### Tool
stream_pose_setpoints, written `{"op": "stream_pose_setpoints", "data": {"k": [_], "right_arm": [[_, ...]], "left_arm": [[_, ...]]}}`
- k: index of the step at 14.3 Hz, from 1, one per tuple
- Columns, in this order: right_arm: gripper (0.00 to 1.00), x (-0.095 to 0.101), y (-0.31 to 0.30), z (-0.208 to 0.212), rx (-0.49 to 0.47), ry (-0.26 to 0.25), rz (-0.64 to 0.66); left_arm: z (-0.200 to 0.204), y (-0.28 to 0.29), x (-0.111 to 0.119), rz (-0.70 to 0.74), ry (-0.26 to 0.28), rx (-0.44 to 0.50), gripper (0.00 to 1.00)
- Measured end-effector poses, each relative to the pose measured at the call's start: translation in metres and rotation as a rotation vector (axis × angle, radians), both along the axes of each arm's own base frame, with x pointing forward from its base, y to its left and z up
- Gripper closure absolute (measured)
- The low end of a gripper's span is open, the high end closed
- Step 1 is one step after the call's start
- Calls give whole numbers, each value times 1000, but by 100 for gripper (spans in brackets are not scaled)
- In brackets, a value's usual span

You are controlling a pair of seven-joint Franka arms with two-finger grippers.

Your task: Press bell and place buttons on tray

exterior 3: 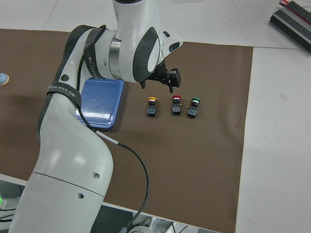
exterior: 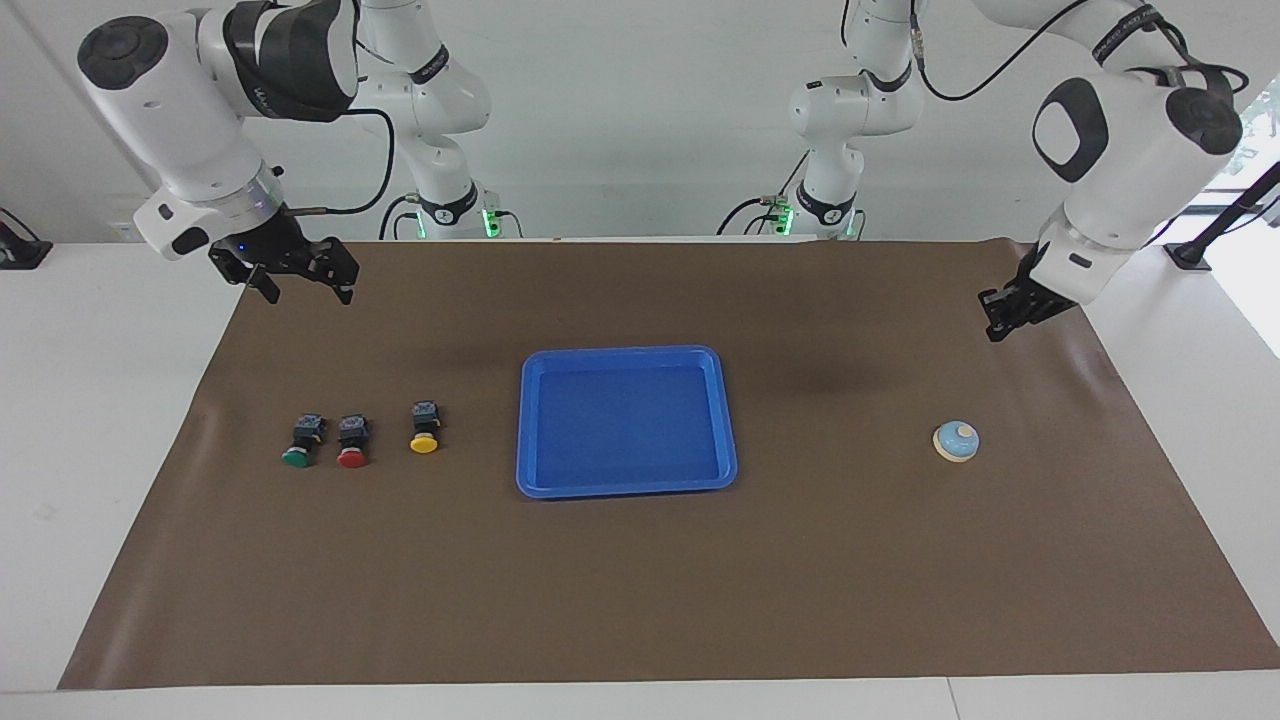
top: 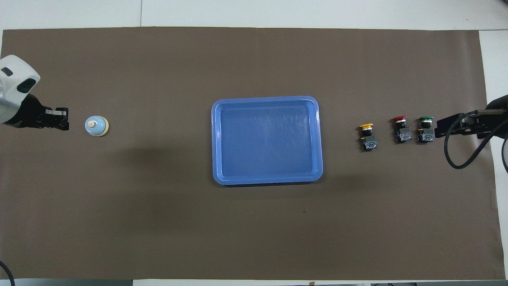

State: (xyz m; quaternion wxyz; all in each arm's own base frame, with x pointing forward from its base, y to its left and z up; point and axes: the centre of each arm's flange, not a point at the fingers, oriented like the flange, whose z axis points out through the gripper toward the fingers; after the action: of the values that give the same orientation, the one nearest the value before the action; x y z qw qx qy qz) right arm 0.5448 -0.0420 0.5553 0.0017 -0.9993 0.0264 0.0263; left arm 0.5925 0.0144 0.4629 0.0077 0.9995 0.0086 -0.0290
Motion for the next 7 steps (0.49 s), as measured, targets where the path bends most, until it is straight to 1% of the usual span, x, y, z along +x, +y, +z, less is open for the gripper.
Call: {"op": "stream_pose_setpoints", "data": {"k": [1,3,7], "right_arm": [[0,2,-6,-6,-1,-18,-7],[0,3,-19,-17,-2,-28,-18],[0,2,-19,-22,-2,-22,-14]], "left_arm": [[-23,4,5,5,-5,1,99],[-60,16,8,5,-6,2,99],[-88,19,15,2,-24,3,99]]}}
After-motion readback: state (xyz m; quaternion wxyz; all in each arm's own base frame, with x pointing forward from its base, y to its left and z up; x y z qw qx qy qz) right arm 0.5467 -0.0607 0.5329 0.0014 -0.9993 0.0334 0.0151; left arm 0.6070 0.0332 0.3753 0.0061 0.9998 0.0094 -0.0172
